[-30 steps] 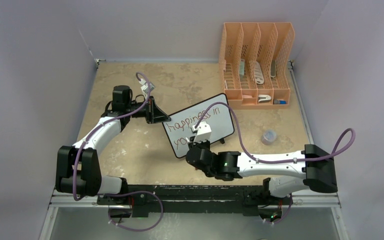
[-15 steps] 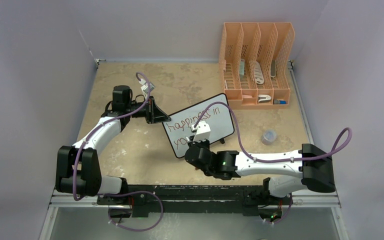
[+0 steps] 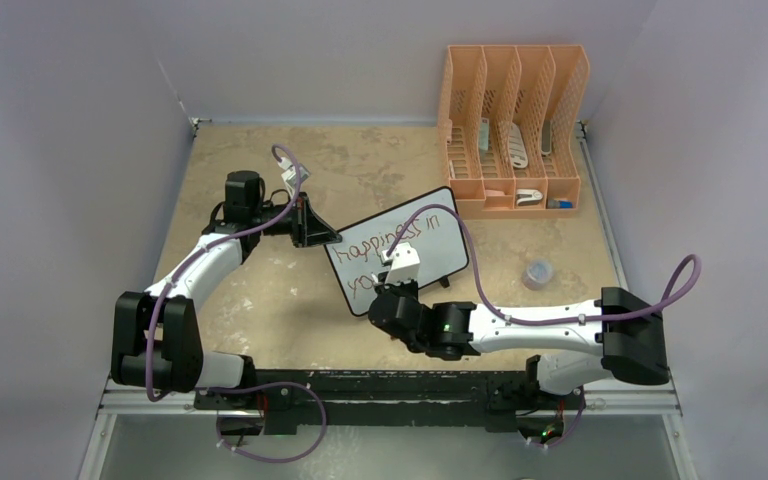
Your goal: Write a sentence on the whiteboard
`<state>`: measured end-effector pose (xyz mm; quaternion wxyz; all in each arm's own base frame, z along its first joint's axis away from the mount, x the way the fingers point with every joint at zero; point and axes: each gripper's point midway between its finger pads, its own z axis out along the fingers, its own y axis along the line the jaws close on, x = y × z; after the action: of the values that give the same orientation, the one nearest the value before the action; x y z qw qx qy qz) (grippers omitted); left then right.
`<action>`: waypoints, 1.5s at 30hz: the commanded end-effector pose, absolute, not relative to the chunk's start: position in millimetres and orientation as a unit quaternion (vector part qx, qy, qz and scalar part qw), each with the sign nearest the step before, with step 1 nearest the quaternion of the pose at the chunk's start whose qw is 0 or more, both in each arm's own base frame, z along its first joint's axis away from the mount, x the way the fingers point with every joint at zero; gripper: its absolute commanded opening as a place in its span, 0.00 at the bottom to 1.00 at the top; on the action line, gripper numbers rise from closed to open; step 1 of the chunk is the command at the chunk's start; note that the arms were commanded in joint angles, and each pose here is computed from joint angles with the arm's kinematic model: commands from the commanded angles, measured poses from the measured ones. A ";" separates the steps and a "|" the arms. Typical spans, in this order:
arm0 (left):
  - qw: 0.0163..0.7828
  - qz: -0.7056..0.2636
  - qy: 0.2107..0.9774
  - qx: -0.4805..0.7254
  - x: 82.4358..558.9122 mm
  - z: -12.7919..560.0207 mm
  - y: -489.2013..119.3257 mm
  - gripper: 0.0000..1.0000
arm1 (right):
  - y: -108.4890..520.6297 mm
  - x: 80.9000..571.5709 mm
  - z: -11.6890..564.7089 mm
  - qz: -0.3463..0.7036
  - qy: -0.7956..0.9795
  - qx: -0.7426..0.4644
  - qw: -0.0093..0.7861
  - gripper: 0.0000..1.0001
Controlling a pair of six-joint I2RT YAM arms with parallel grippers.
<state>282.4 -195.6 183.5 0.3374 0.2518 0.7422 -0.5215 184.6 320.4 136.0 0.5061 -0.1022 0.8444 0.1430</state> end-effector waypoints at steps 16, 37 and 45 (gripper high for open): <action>0.329 -0.498 0.765 0.242 286.6 165.6 -194.7 0.00 | 307.2 178.3 115.9 0.132 0.862 -0.093 0.481 0.00; 0.328 -0.498 0.765 0.241 286.0 165.4 -194.6 0.00 | 291.0 178.7 119.0 0.118 0.863 -0.075 0.485 0.00; 0.329 -0.498 0.765 0.242 286.1 165.9 -194.6 0.00 | 295.5 186.2 132.0 0.116 0.852 -0.069 0.505 0.00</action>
<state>282.3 -195.6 183.6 0.3373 0.2519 0.7421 -0.5216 173.2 300.2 113.3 0.4727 -0.0952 0.8671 0.1251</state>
